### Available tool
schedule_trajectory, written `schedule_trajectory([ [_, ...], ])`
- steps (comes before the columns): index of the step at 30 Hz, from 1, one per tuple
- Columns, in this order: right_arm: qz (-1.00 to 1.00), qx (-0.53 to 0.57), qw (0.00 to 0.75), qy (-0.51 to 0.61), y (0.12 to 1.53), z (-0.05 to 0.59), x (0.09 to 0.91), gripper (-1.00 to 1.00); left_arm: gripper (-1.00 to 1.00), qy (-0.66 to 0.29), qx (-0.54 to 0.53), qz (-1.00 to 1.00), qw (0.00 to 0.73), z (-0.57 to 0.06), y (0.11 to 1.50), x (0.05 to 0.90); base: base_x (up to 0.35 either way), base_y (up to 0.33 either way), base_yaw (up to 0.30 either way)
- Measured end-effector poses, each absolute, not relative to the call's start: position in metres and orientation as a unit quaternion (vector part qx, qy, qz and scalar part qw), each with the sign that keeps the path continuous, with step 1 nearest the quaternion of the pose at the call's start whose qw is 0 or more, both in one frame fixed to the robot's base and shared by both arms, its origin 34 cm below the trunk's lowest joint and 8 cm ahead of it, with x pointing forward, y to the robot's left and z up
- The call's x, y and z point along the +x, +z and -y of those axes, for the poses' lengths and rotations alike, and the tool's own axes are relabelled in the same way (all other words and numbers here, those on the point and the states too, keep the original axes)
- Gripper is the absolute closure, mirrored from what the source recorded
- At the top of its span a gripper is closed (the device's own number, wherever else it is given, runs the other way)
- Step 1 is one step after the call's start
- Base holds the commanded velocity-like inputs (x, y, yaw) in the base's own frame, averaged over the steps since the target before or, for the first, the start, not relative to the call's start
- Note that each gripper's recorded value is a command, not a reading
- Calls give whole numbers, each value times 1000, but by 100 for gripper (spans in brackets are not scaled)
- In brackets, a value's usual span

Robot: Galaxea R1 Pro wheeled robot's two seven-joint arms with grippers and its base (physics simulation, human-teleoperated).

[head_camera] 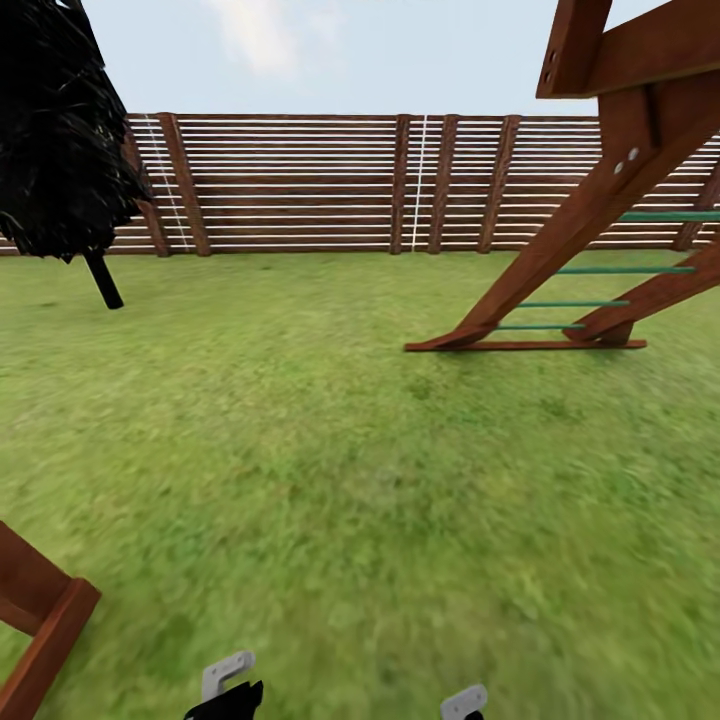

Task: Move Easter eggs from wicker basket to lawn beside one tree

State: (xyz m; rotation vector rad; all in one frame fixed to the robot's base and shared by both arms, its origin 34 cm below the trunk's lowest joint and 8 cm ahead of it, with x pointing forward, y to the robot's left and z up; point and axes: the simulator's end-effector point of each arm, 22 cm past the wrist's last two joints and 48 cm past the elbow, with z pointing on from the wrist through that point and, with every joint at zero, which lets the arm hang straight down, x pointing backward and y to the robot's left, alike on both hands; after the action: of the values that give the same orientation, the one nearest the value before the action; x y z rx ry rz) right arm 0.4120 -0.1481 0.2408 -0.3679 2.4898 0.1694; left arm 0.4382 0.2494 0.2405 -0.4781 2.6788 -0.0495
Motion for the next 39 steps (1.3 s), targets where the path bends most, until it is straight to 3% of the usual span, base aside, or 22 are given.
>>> schedule_trajectory([
  [39,-944,-138,296,58,237,156,405,-100,-100,-18,-172,-963,208,-249,240,438,336,0,0],
])
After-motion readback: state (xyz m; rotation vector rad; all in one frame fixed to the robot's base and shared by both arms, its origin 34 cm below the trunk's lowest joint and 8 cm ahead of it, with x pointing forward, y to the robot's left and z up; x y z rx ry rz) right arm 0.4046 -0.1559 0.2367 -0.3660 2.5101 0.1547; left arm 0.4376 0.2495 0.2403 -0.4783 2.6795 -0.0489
